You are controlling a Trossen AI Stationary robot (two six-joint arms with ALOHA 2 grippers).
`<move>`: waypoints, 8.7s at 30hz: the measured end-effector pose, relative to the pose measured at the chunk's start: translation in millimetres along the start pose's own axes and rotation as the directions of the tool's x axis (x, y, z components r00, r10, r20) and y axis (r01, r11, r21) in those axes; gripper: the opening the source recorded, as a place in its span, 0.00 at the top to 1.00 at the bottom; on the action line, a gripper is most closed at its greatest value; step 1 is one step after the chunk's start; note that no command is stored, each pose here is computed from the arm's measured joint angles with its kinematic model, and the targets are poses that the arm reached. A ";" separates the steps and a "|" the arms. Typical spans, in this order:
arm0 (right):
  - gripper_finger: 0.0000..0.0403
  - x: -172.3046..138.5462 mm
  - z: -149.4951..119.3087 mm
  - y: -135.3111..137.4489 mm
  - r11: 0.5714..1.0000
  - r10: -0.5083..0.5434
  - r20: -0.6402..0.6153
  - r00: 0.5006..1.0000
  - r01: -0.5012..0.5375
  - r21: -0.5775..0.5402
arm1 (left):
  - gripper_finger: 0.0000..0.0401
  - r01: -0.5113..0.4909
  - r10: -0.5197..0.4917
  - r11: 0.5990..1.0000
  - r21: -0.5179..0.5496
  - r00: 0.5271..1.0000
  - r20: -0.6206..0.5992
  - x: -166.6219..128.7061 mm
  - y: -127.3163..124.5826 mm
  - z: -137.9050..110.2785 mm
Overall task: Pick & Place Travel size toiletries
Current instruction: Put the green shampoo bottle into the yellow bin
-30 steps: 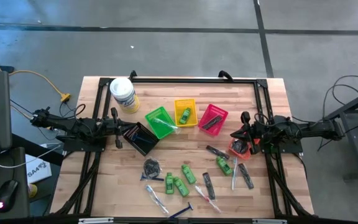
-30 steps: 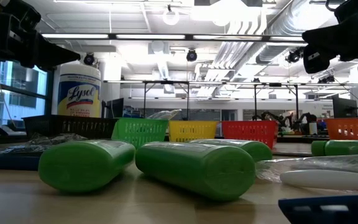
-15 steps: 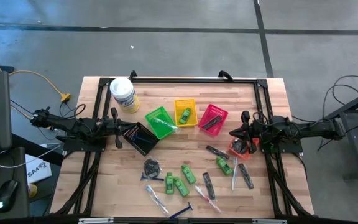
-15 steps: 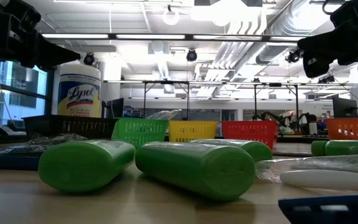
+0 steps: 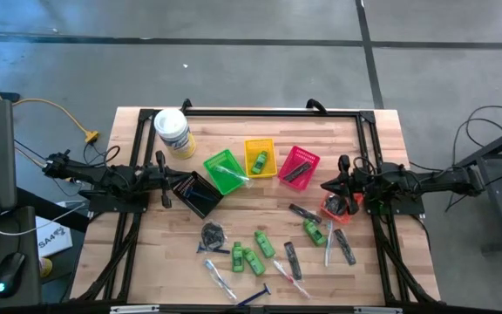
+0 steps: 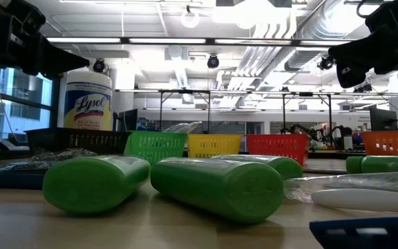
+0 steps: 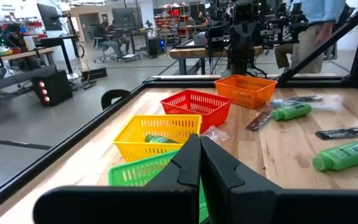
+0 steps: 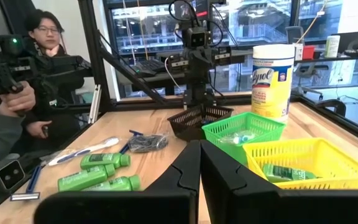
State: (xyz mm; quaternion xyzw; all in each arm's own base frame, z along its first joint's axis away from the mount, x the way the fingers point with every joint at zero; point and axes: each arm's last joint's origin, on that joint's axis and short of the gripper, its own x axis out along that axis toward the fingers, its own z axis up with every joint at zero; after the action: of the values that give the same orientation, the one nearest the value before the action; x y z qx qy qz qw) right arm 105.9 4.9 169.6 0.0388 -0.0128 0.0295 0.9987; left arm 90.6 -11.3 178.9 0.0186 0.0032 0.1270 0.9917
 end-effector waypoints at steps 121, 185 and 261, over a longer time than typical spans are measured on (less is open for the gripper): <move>0.99 5.1 -5.1 -2.6 0.997 -0.072 -0.054 0.996 0.073 0.021 | 0.32 0.727 -0.299 0.661 0.187 0.483 -0.823 287.6 -187.4 75.6; 0.99 5.4 -8.1 -2.1 0.999 -0.050 -0.087 0.995 0.050 0.002 | 0.73 0.838 -0.405 0.537 0.091 0.351 -0.844 311.2 -185.8 23.1; 0.99 7.5 -11.1 -2.3 0.998 -0.048 -0.118 0.992 0.052 0.029 | 0.74 0.349 -0.345 0.936 0.042 0.935 -0.086 31.3 -23.5 7.7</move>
State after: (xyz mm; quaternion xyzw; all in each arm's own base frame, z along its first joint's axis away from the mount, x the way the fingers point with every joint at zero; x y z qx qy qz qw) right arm 113.8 3.9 158.6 0.0530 0.0474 0.0069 0.9974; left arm 126.9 -26.3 185.7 0.0407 0.0484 -0.0495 0.9968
